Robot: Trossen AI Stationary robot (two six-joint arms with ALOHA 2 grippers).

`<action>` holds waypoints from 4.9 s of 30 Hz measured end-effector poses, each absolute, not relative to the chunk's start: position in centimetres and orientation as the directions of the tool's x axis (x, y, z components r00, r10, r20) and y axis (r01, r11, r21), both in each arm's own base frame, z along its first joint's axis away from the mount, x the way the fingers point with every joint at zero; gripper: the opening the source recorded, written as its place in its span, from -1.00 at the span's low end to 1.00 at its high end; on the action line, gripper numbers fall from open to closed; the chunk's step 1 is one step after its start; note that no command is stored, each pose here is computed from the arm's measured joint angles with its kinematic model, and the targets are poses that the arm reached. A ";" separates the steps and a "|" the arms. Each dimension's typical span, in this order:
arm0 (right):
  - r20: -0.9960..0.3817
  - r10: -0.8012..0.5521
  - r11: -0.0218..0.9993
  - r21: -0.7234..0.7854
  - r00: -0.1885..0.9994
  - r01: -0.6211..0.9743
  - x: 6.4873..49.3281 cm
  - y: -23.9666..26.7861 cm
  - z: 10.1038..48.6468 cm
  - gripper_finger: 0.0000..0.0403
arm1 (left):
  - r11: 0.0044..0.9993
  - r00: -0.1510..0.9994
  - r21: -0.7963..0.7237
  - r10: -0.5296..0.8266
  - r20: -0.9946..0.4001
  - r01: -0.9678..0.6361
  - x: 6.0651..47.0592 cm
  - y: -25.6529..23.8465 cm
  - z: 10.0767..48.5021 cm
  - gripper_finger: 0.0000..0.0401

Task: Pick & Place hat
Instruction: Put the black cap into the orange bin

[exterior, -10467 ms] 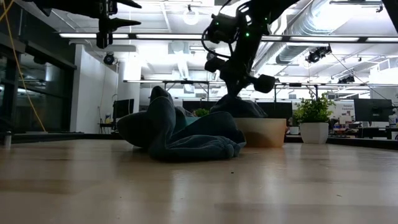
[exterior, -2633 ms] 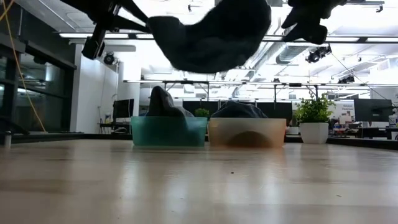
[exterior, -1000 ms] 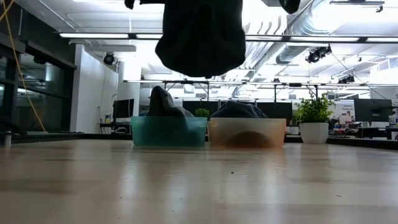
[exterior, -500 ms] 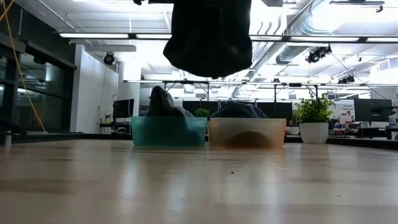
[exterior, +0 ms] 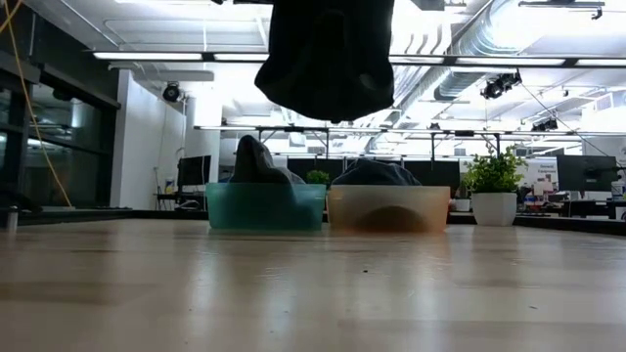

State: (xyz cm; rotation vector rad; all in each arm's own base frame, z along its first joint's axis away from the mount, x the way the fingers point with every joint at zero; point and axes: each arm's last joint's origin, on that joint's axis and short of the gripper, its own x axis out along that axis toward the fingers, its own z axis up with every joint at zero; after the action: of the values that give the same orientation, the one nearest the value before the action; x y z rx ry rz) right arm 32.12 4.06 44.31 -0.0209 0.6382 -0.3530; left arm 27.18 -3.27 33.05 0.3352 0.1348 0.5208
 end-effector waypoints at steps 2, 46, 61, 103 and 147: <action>-0.588 -0.354 0.931 -0.148 0.727 0.333 32.9 4.1 44.0 -0.09 | 0.818 0.863 0.347 0.503 -0.042 -0.459 27.2 -3.3 33.0 -0.97; -0.703 -0.387 0.906 -0.168 0.597 0.389 33.5 3.4 42.1 -0.97 | 0.841 0.901 0.387 0.430 -0.053 -0.379 27.3 -3.5 32.9 -0.82; -0.619 -0.622 0.782 -0.466 0.480 0.414 32.5 2.8 42.0 -0.98 | 0.896 0.903 0.114 0.430 0.014 -0.428 24.9 -3.0 35.2 -0.43; -0.427 -0.787 0.563 -0.792 0.445 0.236 28.5 5.2 36.5 -0.98 | 0.747 0.934 -0.586 0.353 -0.053 -0.315 15.8 2.6 25.9 -0.21; -0.525 -0.682 0.607 -0.795 0.509 -0.007 29.6 -1.1 29.4 -0.98 | 0.686 0.955 -0.691 0.296 -0.024 -0.230 15.5 3.3 24.2 -0.21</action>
State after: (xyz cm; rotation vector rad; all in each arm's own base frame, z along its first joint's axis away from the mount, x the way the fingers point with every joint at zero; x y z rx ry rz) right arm 29.58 -1.05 29.40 -0.8358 0.9635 -0.4693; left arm 15.53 3.32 24.21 -0.7603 -0.0924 0.2953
